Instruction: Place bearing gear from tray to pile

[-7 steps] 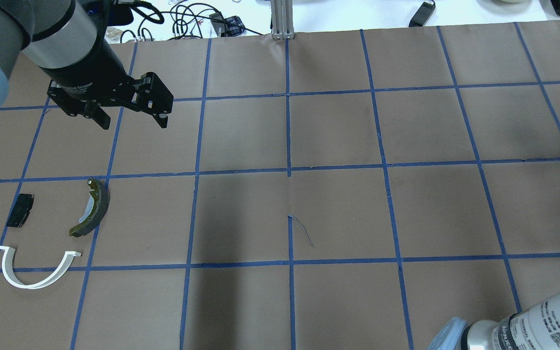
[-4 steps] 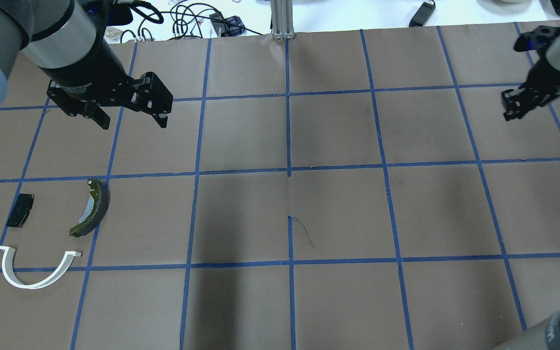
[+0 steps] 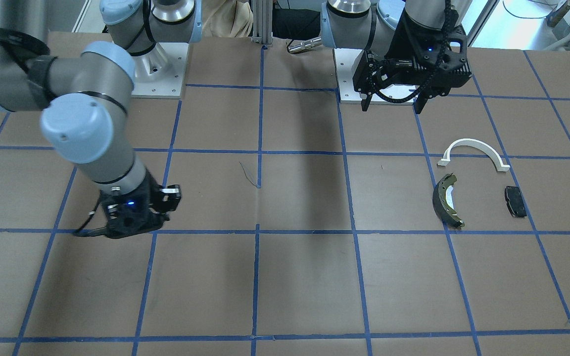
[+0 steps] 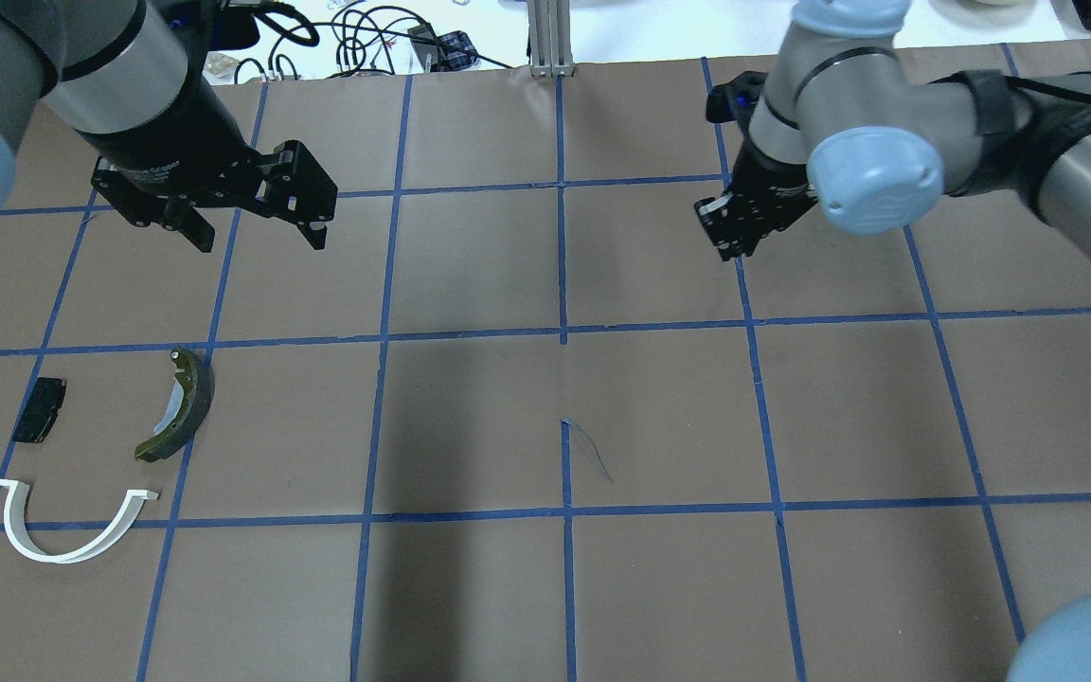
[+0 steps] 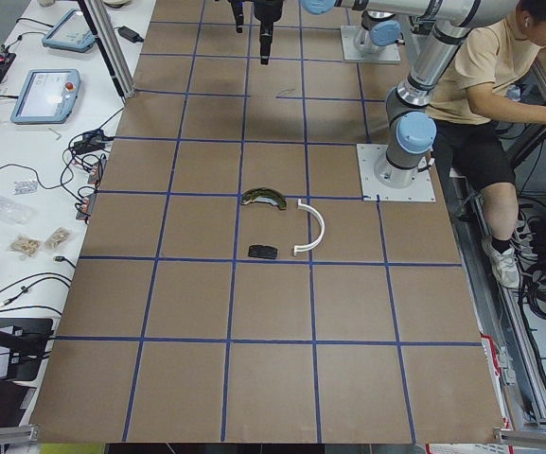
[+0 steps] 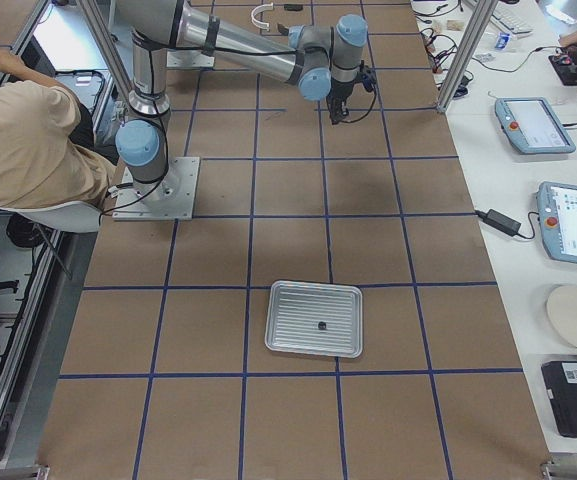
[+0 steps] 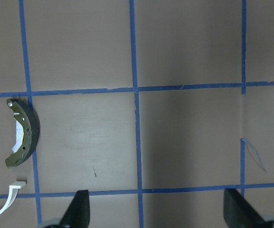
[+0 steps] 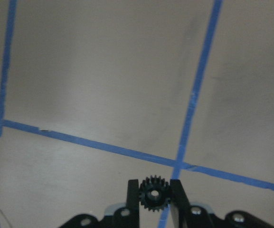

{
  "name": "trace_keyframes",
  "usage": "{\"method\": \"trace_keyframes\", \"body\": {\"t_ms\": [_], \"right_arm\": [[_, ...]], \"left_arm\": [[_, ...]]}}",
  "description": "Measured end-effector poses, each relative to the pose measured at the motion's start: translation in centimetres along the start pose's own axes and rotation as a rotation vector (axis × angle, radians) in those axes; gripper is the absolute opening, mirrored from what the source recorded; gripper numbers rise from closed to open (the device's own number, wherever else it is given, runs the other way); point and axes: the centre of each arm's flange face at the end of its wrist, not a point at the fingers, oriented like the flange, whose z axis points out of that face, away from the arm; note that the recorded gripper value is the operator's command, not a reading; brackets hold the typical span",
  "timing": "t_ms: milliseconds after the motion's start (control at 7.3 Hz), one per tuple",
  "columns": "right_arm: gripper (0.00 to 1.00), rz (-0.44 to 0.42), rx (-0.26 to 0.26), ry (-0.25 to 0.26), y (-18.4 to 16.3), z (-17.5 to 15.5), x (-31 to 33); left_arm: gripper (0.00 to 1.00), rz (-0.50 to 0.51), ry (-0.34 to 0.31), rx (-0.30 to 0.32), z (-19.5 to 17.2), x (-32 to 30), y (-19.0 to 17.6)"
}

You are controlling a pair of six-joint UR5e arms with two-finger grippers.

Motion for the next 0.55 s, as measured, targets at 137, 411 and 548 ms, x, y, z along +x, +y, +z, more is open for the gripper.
{"method": "trace_keyframes", "body": {"t_ms": [137,411,548], "right_arm": [[0.11,0.008,-0.022,-0.005,0.1,1.8,-4.8],[0.11,0.035,-0.04,-0.033,1.0,5.0,-12.4],[0.13,0.035,-0.039,-0.046,2.0,6.7,-15.1]], "left_arm": [[1.0,0.0,0.0,0.0,0.0,0.0,0.0],[1.0,0.0,0.0,0.0,0.0,0.0,0.0],[1.0,0.0,0.0,0.0,0.0,0.0,0.0]]}}
